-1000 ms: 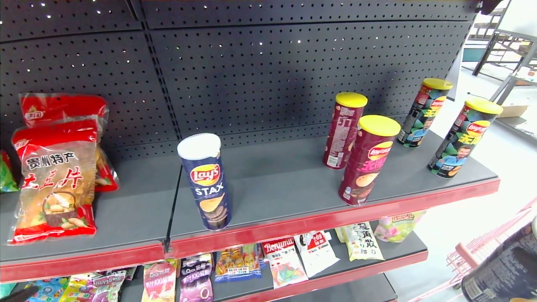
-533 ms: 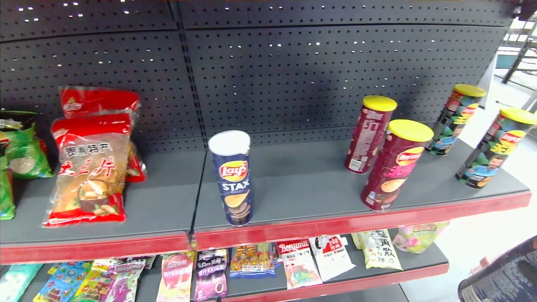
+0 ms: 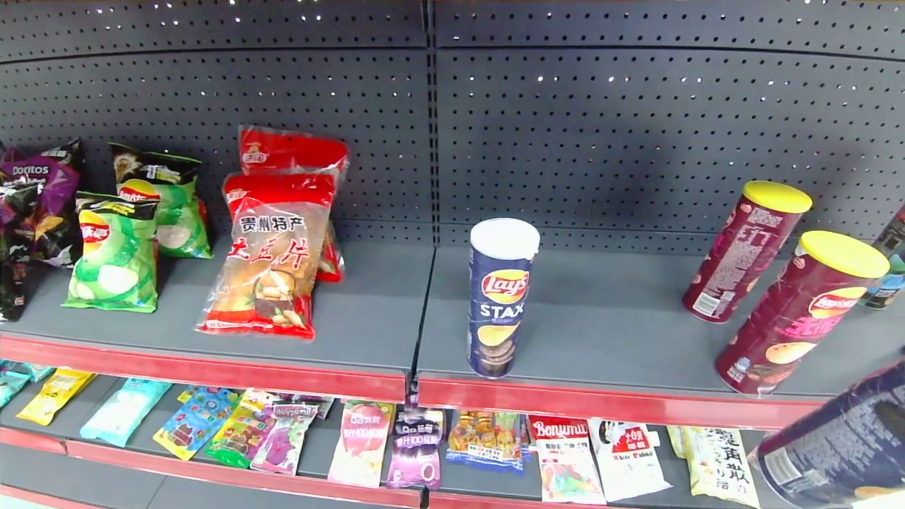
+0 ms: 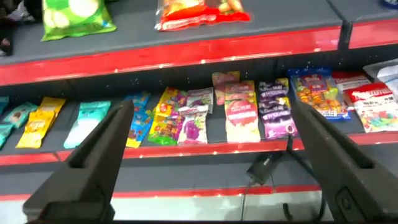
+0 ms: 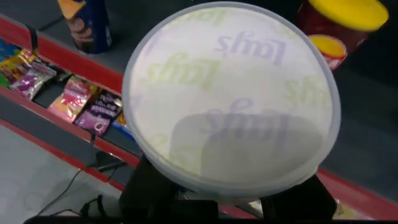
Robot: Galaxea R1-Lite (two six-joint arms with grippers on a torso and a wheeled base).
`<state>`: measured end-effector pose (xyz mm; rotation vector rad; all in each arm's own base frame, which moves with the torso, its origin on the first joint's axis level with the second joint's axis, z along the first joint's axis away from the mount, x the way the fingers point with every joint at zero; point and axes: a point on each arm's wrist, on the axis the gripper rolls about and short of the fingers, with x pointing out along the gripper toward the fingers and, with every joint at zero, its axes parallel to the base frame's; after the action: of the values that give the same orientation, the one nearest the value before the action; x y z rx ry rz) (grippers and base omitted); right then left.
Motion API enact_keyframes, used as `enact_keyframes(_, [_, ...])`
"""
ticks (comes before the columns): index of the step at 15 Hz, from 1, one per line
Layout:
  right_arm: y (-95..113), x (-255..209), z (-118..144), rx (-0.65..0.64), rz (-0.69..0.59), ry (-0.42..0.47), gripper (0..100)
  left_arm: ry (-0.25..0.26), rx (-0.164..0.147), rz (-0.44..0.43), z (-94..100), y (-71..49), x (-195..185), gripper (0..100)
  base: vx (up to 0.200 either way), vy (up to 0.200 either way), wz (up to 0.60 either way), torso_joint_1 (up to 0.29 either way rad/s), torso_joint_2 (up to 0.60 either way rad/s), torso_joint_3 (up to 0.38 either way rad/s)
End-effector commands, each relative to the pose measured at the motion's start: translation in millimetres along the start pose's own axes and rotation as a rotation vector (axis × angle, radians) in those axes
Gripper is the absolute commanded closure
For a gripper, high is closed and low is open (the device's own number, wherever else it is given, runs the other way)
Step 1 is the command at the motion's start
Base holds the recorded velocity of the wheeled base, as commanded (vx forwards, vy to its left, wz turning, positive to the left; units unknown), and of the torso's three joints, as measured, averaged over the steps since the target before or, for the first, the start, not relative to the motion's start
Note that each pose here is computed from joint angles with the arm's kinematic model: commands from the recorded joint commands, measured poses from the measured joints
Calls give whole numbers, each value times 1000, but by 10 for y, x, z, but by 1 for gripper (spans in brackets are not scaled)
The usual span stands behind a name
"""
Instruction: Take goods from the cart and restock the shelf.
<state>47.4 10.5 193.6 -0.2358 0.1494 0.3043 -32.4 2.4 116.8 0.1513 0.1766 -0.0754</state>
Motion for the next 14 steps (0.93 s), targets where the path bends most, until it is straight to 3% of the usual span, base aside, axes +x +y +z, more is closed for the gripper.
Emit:
enact_keyframes(1, [-78, 243, 276, 7, 56, 9, 100, -7, -1, 5, -27, -3, -7, 0, 0, 0, 0, 0, 0, 0])
enact_keyframes(3, [-92, 578, 608, -3, 182, 2, 100, 4, -13, 13, -78, -8, 10, 0, 0, 0, 0, 0, 0, 0])
enact_keyframes(5, [-104, 1021, 844, -14, 215, -1, 100, -6, -47, 8, -125, -17, 26, 0, 0, 0, 0, 0, 0, 0])
enact_keyframes(8, [-131, 1746, 1010, -32, 203, -74, 100, -17, -53, -6, -124, -21, 33, 0, 0, 0, 0, 0, 0, 0])
enact_keyframes(14, [-35, 2678, 1127, -32, 245, -62, 100, -13, -53, -5, -138, -22, 39, 0, 0, 0, 0, 0, 0, 0])
